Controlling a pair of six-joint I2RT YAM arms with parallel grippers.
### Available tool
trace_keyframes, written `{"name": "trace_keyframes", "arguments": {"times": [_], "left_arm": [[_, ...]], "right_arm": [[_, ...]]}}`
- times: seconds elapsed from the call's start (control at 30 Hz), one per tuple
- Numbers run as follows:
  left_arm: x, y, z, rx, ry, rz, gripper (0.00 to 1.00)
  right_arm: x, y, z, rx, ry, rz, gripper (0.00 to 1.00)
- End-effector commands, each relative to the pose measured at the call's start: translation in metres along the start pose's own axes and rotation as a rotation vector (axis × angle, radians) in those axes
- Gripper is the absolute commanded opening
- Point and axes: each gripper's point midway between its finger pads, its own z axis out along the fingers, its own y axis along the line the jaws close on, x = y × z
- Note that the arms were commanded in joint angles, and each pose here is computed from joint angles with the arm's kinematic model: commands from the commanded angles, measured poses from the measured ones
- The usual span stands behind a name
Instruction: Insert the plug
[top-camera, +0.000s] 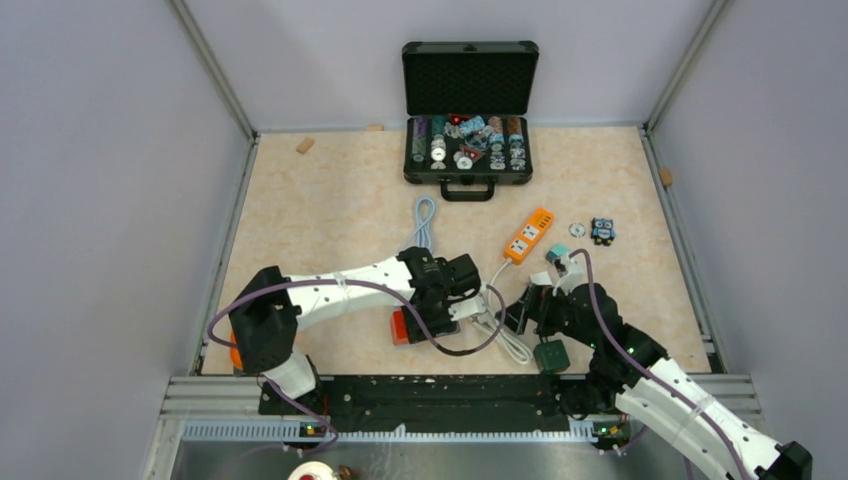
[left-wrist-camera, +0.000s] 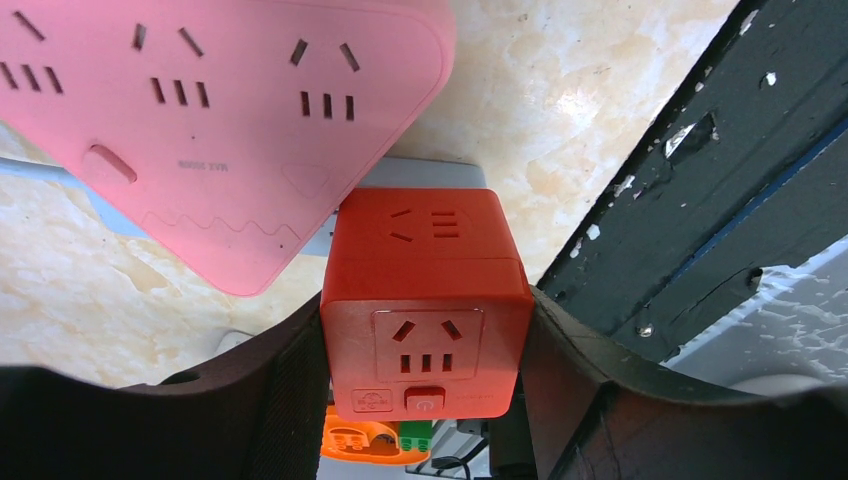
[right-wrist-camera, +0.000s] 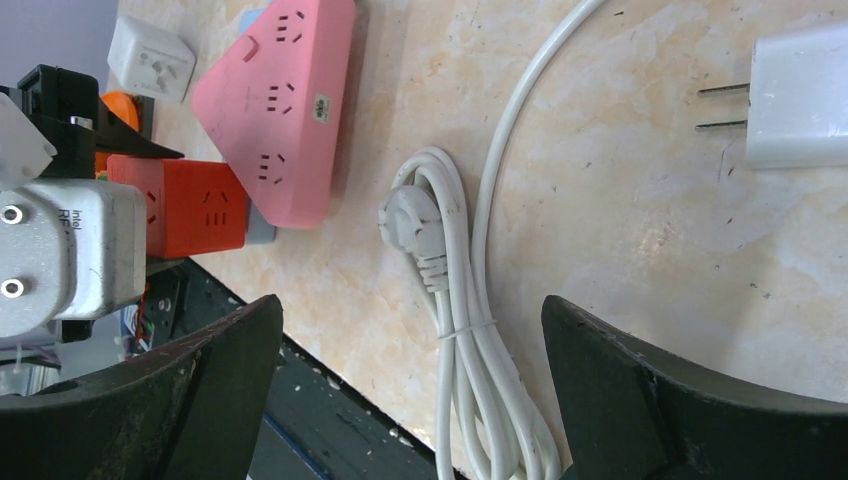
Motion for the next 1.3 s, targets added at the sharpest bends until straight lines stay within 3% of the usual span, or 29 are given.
{"name": "trace_keyframes", "arguments": {"times": [0.0, 0.13, 0.33, 1.07, 1.27], "left_arm": [[0.017, 0.003, 0.006, -0.023, 0.07, -0.026, 0.0], [0.016, 0.002, 0.009, -0.019, 0.052, -0.039, 0.0], [0.003, -0.003, 0.011, 0.023, -0.077, -0.072, 0.0], [-0.048, 0.041, -0.008, -0.016, -0.504, -0.412, 0.0], [-0.052, 0.046, -0.004, -0.037, -0.52, -0.436, 0.0]], "right_arm": [[-0.004, 0.002, 0.003, -0.01, -0.012, 0.002, 0.97], [-0.003, 0.002, 0.004, -0.016, -0.006, 0.001, 0.97], [-0.003, 0.005, 0.005, -0.024, 0.0, -0.002, 0.97], [-0.01, 0.011, 0.01, -0.035, -0.001, -0.01, 0.97], [-0.016, 0.018, 0.012, -0.05, -0.006, -0.013, 0.97]]}}
